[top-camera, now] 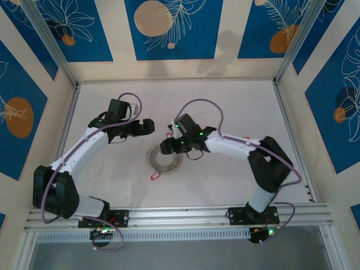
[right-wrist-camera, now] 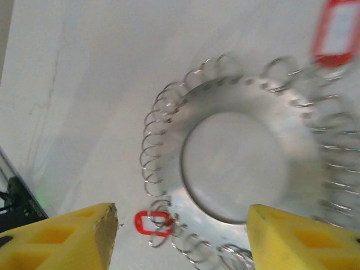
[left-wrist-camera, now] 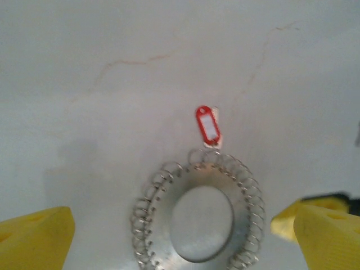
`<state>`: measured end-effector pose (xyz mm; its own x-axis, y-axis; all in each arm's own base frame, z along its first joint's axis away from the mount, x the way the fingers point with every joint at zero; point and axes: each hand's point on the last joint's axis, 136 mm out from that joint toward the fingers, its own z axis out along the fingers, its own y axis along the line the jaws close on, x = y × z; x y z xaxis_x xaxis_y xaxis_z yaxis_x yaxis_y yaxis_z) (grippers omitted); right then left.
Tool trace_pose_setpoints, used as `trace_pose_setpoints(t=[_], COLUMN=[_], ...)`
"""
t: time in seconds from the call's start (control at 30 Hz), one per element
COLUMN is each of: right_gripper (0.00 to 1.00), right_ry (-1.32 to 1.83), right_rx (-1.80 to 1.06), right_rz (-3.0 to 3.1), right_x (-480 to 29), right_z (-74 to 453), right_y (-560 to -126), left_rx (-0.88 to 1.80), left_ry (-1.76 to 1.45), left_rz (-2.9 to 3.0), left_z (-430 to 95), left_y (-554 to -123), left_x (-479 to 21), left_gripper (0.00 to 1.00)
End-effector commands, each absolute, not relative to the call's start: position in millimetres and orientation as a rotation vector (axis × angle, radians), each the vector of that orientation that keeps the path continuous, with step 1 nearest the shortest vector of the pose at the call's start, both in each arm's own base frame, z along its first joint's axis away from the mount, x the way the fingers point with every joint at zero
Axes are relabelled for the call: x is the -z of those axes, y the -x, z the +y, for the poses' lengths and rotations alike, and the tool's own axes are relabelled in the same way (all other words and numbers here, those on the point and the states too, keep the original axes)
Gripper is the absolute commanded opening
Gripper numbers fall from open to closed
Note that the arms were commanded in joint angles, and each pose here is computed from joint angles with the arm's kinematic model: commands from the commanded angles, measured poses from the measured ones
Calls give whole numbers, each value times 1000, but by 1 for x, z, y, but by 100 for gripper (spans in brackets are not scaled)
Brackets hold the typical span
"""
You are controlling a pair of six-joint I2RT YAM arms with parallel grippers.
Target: Put the keys on the keyring
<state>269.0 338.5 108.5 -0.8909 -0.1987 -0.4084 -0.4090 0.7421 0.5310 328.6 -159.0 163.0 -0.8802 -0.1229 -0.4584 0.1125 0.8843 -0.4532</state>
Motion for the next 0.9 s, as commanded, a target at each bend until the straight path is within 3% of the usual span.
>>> trace_pose_setpoints(t=[0.0,0.1,0.17,0.33,0.4,0.43,0.63,0.87], right_gripper=[59,54,43,49,50,50,52,49], right_ry=[635,838,1118,1677,1721,1752,1864,1773], right_rx=[-755,-709,-768,-539,-387,-339,-329,-404], right_rz=[2634,2547,2370,1768,1655,1632,1523,1325], right_x=[-93,-93,-95,-95,-88,-84,-70,-82], right_z=[307,301,307,305,295,289,276,303], right_y=[-254,-242,-224,-194,-205,-207,-192,-181], left_rx=[894,923,893,913,927,904,722,630], left_ry=[40,41,20,6,-8,-2,-78,-94], left_rz=[2679,2736,2760,2784,2776,2765,2624,2649], left_z=[-174,-174,-171,-179,-183,-181,-164,-156], left_y=[-281,-261,-259,-272,-279,-282,-302,-307], left_x=[-149,-132,-125,-120,-122,-123,-154,-137], left_gripper=[98,97,97,95,77,75,81,81])
